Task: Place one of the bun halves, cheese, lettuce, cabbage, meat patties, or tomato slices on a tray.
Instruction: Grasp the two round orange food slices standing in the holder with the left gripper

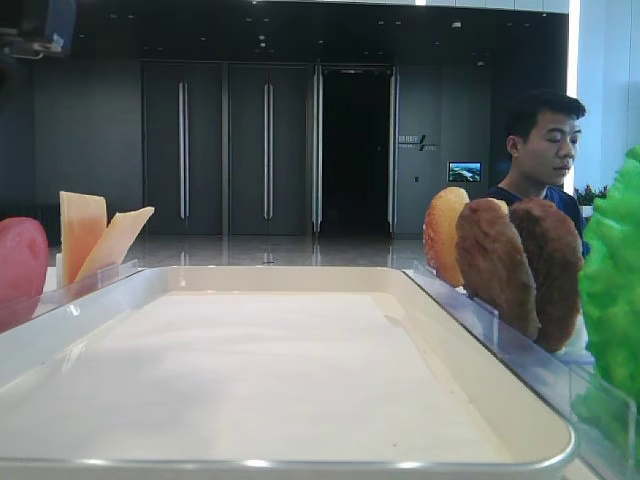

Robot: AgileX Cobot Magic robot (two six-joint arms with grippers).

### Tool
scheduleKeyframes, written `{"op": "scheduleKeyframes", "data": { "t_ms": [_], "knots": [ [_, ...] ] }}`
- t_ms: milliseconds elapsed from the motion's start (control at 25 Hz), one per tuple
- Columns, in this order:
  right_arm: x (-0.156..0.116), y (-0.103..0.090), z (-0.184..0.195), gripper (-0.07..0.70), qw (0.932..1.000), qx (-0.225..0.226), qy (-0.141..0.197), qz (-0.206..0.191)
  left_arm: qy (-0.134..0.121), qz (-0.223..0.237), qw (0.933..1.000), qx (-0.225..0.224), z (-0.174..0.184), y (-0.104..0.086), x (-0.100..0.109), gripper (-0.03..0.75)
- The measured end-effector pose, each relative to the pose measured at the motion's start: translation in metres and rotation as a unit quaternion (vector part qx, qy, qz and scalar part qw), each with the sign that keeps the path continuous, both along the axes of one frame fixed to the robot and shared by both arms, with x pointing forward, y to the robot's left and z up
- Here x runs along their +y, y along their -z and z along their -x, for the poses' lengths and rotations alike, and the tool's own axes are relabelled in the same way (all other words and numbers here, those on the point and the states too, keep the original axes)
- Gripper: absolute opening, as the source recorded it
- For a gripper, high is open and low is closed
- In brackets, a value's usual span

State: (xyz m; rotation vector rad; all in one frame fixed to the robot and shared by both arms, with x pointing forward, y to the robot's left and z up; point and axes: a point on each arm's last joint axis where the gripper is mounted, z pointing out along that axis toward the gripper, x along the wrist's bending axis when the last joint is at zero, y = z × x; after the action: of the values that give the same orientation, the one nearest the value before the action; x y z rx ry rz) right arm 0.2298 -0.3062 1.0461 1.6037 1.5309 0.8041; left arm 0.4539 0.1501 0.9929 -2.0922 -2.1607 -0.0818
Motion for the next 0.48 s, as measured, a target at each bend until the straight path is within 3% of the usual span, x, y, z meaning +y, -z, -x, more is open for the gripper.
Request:
{"op": "scheduleKeyframes", "data": {
  "t_ms": [200,480],
  "knots": [
    [0.0,0.0,0.0,0.415,1.0,0.0,0.0,0.0,0.004,-0.009,0.9999,0.011,-0.002,0.008,-0.001,0.484],
    [0.0,0.0,0.0,0.415,1.0,0.0,0.0,0.0,0.032,-0.019,0.9991,0.02,-0.005,0.014,-0.002,0.485]
  ]
}}
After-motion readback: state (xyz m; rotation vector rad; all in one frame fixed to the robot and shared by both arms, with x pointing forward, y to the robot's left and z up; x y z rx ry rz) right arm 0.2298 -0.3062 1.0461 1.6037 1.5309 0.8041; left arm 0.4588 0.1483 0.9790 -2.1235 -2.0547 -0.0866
